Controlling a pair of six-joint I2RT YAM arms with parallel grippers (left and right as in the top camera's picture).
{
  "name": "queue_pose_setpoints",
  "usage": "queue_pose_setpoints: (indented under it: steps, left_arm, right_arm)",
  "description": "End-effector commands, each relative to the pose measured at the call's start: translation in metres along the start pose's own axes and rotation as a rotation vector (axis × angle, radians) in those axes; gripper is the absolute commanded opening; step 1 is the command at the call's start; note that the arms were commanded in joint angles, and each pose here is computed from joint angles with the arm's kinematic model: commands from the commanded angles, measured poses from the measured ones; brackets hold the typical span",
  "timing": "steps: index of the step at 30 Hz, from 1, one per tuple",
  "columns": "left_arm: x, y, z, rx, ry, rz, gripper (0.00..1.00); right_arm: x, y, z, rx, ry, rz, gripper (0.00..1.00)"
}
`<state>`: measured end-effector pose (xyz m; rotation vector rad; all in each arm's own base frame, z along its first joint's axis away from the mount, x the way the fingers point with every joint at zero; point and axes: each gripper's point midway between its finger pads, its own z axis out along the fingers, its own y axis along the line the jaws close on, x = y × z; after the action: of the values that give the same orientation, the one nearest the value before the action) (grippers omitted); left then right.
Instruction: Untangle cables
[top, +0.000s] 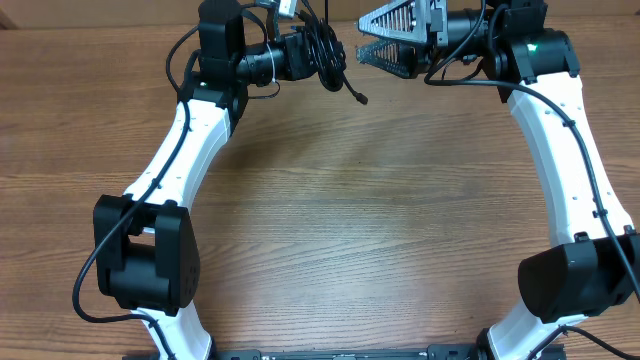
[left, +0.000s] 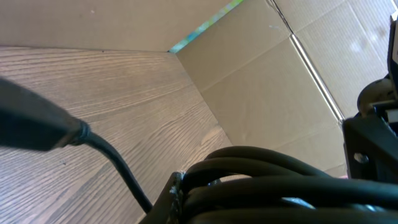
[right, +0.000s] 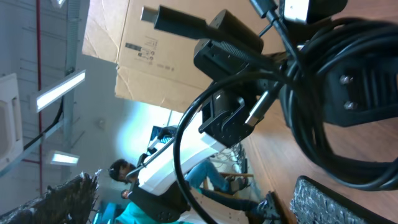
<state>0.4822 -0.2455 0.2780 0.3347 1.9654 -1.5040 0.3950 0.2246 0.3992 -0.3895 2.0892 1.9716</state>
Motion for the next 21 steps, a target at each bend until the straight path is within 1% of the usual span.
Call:
queue_pose_setpoints:
  steps: [1,4,7,10,13,14,15,17,21]
  left_arm:
    - [-0.002,0.000,-0.009,0.007,0.005,-0.019,0.04]
    - [-0.001,0.012,-0.017,-0.029,0.003,-0.068,0.04]
    - [0.004,0.032,-0.022,-0.115,-0.003,-0.147,0.04]
    - [0.010,0.050,-0.026,-0.202,-0.009,-0.211,0.04]
    - [0.007,0.046,-0.025,-0.185,-0.016,-0.245,0.04]
    - [0.005,0.042,-0.024,-0.162,-0.020,-0.261,0.04]
    - [-0.005,0.030,-0.025,-0.099,-0.034,-0.276,0.04]
    - [-0.015,0.018,-0.027,-0.044,-0.050,-0.292,0.04]
    - [-0.029,0.008,-0.031,0.003,-0.085,-0.367,0.04]
  right_arm:
    - [-0.011,0.014,-0.021,0.044,-0.076,-0.095,1.00]
    - [-0.021,-0.008,-0.038,0.138,-0.161,-0.033,1.00]
    - [-0.023,-0.034,-0.052,0.251,-0.224,0.037,1.00]
    - [-0.019,-0.057,-0.059,0.356,-0.252,0.090,1.00]
    - [-0.014,-0.070,-0.063,0.425,-0.257,0.111,1.00]
    - [-0.012,-0.073,-0.064,0.443,-0.257,0.116,1.00]
    - [-0.010,-0.079,-0.066,0.473,-0.258,0.119,1.00]
    - [-0.008,-0.086,-0.070,0.514,-0.264,0.137,1.00]
    - [-0.002,-0.102,-0.079,0.616,-0.271,0.156,1.00]
